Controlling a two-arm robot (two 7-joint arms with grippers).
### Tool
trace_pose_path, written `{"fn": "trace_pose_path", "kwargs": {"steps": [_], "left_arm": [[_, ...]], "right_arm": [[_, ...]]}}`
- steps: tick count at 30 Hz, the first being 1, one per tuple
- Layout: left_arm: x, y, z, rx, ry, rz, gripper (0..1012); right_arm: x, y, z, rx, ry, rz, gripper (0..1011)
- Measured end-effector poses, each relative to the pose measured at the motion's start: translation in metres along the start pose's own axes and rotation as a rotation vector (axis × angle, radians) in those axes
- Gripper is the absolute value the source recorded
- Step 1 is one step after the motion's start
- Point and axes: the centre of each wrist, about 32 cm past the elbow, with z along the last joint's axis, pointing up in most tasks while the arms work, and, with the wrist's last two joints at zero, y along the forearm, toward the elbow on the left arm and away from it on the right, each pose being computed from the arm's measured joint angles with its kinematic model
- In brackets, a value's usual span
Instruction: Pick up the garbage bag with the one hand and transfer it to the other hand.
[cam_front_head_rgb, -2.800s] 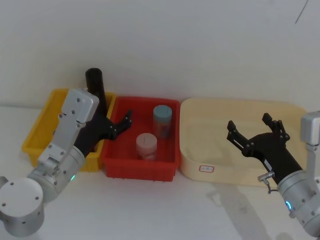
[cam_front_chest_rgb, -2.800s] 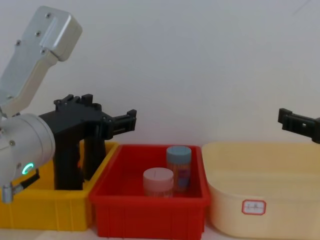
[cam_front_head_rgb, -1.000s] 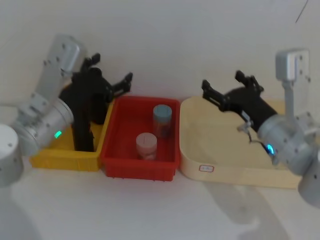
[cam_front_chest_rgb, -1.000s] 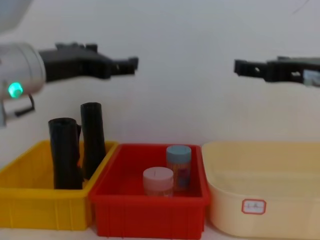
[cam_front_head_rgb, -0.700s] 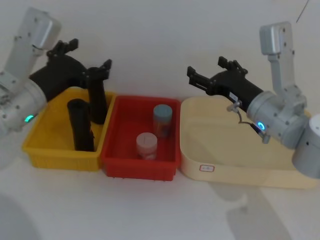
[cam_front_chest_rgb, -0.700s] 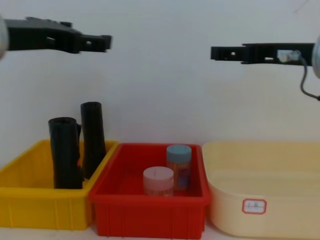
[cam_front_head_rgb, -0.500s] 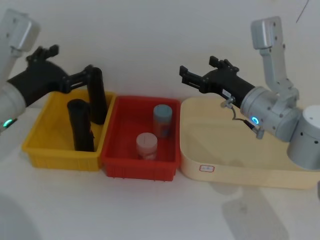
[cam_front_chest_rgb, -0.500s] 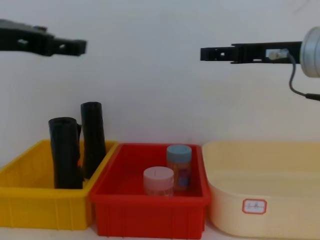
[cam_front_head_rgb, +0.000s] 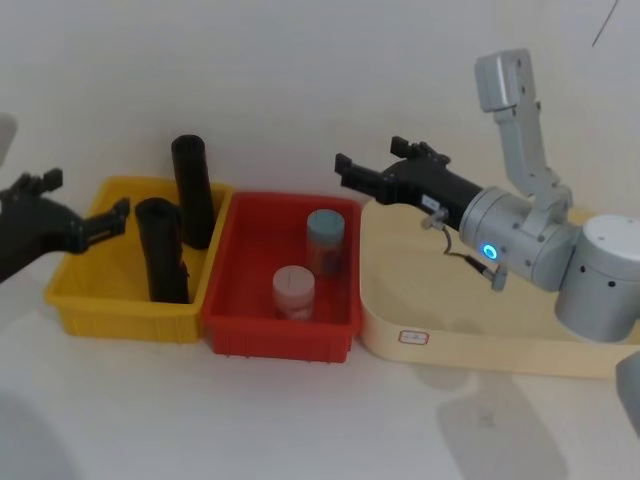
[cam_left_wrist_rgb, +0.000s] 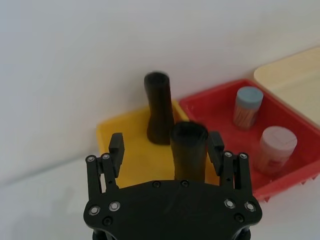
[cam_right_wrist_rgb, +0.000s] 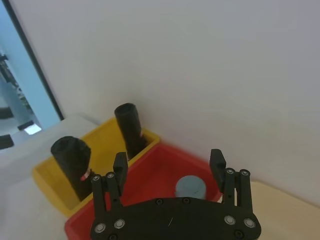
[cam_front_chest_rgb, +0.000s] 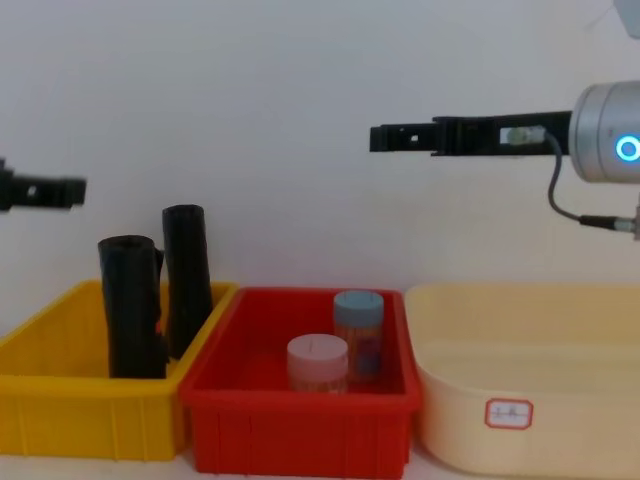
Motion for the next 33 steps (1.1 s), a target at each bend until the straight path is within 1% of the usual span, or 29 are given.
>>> {"fn": "trace_pose_path", "kwargs": {"steps": [1, 3, 4, 5, 6, 8, 10, 11, 13, 14, 15, 16, 17, 20, 22, 24, 25, 27, 28, 29, 30, 31, 33], "left_arm": [[0.0009, 0.0010, -0.0052, 0.004, 0.017, 0.003, 1001], [0.0016, 0.0014, -0.0102, 0.009, 0.032, 0.007, 1001], [0.0023, 0.0011, -0.0159, 0.008, 0.050, 0.009, 1001], [0.0025, 0.0008, -0.0180, 0.009, 0.056, 0.009, 1001], [0.0029, -0.0002, -0.0221, 0.006, 0.069, 0.008, 1001], [0.0035, -0.0014, -0.0257, 0.005, 0.079, 0.007, 1001], [0.0041, -0.0051, -0.0313, 0.003, 0.095, 0.004, 1001], [0.0041, -0.0051, -0.0313, 0.003, 0.095, 0.004, 1001], [0.0042, -0.0118, -0.0373, -0.003, 0.111, -0.006, 1001], [0.0042, -0.0118, -0.0373, -0.003, 0.111, -0.006, 1001], [0.0043, -0.0152, -0.0397, -0.007, 0.118, -0.013, 1001], [0.0044, -0.0168, -0.0409, -0.008, 0.120, -0.015, 1001], [0.0045, -0.0209, -0.0435, -0.009, 0.126, -0.023, 1001], [0.0046, -0.0264, -0.0467, -0.011, 0.132, -0.036, 1001], [0.0046, -0.0348, -0.0514, -0.011, 0.138, -0.056, 1001], [0.0046, -0.0392, -0.0536, -0.010, 0.140, -0.067, 1001], [0.0050, -0.0407, -0.0535, -0.013, 0.139, -0.070, 1001], [0.0044, -0.0461, -0.0577, -0.006, 0.141, -0.080, 1001], [0.0044, -0.0476, -0.0587, -0.004, 0.140, -0.082, 1001], [0.0042, -0.0511, -0.0609, -0.001, 0.139, -0.085, 1001], [0.0042, -0.0511, -0.0609, -0.001, 0.139, -0.085, 1001], [0.0041, -0.0537, -0.0625, 0.003, 0.137, -0.087, 1001], [0.0039, -0.0562, -0.0642, 0.006, 0.134, -0.087, 1001]], "right_arm": [[0.000, 0.000, -0.001, -0.001, 0.002, 0.002, 1004], [-0.001, 0.001, -0.002, -0.005, 0.008, 0.008, 1004], [-0.002, 0.001, -0.003, -0.007, 0.012, 0.014, 1004], [-0.003, 0.002, -0.003, -0.009, 0.016, 0.019, 1004], [-0.003, 0.002, -0.003, -0.009, 0.016, 0.019, 1004], [-0.004, 0.002, -0.004, -0.011, 0.020, 0.026, 1004], [-0.004, 0.003, -0.004, -0.012, 0.022, 0.031, 1004], [-0.005, 0.003, -0.005, -0.013, 0.023, 0.035, 1004], [-0.006, 0.004, -0.004, -0.013, 0.024, 0.042, 1004], [-0.006, 0.004, -0.004, -0.013, 0.024, 0.043, 1004], [-0.007, 0.005, -0.004, -0.013, 0.024, 0.045, 1004], [-0.007, 0.005, -0.004, -0.013, 0.023, 0.047, 1004], [-0.007, 0.005, -0.004, -0.014, 0.021, 0.050, 1004], [-0.008, 0.006, -0.003, -0.015, 0.018, 0.056, 1004], [-0.009, 0.006, -0.003, -0.015, 0.016, 0.058, 1004], [-0.009, 0.007, -0.003, -0.015, 0.014, 0.063, 1004], [-0.009, 0.007, -0.003, -0.015, 0.014, 0.065, 1004], [-0.010, 0.008, -0.003, -0.015, 0.014, 0.068, 1004], [-0.010, 0.008, -0.003, -0.015, 0.013, 0.069, 1004], [-0.010, 0.008, -0.003, -0.014, 0.013, 0.070, 1004], [-0.010, 0.009, -0.003, -0.014, 0.013, 0.073, 1004], [-0.010, 0.009, -0.003, -0.014, 0.014, 0.075, 1004], [-0.010, 0.010, -0.003, -0.013, 0.014, 0.078, 1004]]}}
